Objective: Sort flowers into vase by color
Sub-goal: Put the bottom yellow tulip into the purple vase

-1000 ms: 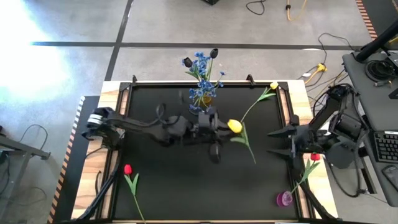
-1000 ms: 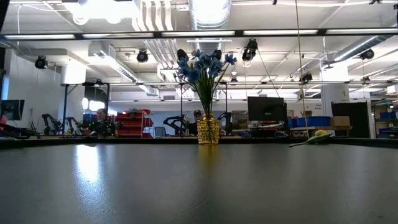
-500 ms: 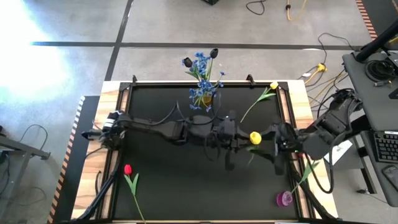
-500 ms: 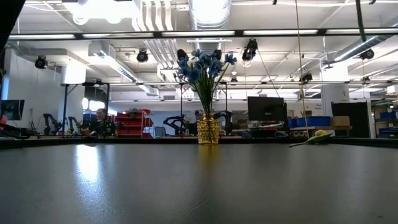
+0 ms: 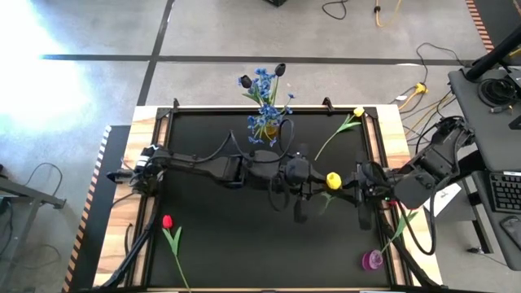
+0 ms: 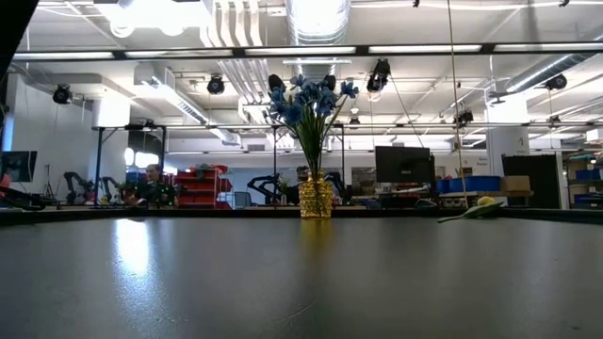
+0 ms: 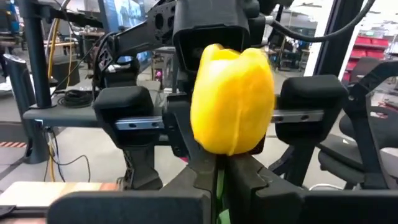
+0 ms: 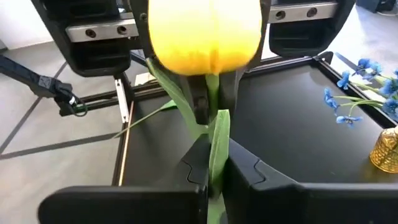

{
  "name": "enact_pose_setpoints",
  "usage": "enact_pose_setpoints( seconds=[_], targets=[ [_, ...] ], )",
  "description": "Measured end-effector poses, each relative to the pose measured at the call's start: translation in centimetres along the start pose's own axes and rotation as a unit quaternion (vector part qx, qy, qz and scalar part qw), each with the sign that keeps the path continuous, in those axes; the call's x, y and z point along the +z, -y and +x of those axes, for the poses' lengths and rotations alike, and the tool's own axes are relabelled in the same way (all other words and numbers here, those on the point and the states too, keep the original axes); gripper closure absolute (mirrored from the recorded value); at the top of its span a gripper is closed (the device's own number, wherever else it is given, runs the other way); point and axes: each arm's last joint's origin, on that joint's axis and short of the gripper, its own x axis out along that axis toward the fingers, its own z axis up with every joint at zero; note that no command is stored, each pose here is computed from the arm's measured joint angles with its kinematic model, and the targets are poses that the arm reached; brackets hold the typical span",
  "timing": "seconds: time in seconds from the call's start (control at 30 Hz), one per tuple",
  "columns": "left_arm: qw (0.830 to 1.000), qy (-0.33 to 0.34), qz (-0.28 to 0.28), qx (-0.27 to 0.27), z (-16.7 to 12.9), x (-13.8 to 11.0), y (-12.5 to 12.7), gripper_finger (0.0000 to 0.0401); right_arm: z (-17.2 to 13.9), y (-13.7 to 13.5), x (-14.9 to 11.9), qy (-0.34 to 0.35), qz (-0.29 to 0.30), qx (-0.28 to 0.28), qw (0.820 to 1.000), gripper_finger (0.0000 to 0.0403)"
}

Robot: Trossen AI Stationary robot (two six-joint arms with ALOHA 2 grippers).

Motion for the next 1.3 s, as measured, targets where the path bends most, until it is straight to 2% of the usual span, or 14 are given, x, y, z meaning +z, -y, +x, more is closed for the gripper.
enact_pose_setpoints(
  seconds=[0.13, 0.27, 0.4, 0.53, 0.67, 0.87, 1.03, 1.13, 1.3],
  targets=[
    [0.999, -0.052, 0.007, 0.005, -0.8, 0.4, -0.1, 0.0373, -0.2, 0.1, 0.0, -0.005, 0.006, 0.011, 1.000, 0.0389],
    [0.989, -0.147, 0.013, 0.017, -2.3, 0.7, -0.1, 0.0331, -1.1, 0.4, 0.1, -0.026, 0.024, 0.063, 0.997, 0.0390],
    [0.967, -0.249, 0.004, 0.049, -4.0, 0.2, 0.2, 0.0291, -2.3, -0.1, -0.4, -0.050, 0.014, 0.120, 0.991, 0.0390],
    [0.941, -0.327, -0.027, 0.079, -5.1, -1.2, 0.8, 0.0262, -3.9, -1.2, -2.4, -0.101, -0.021, 0.158, 0.982, 0.0390],
    [0.922, -0.369, -0.069, 0.093, -5.8, -2.6, 2.2, 0.0247, -5.4, -2.5, -4.6, -0.128, -0.038, 0.195, 0.972, 0.0390],
    [0.895, -0.407, -0.129, 0.132, -6.4, -4.9, 4.1, 0.0243, -7.6, -3.6, -6.9, -0.139, -0.046, 0.221, 0.964, 0.0391],
    [0.854, -0.450, -0.191, 0.178, -7.4, -7.5, 5.8, 0.0243, -8.9, -3.8, -8.7, -0.140, -0.057, 0.217, 0.964, 0.0391],
    [0.818, -0.489, -0.231, 0.195, -8.5, -8.7, 7.1, 0.0243, -9.3, -3.9, -9.4, -0.137, -0.058, 0.217, 0.965, 0.0391],
    [0.771, -0.534, -0.269, 0.219, -10.4, -10.0, 9.3, 0.0243, -9.1, -3.9, -10.3, -0.142, -0.066, 0.211, 0.965, 0.0391]
  ],
)
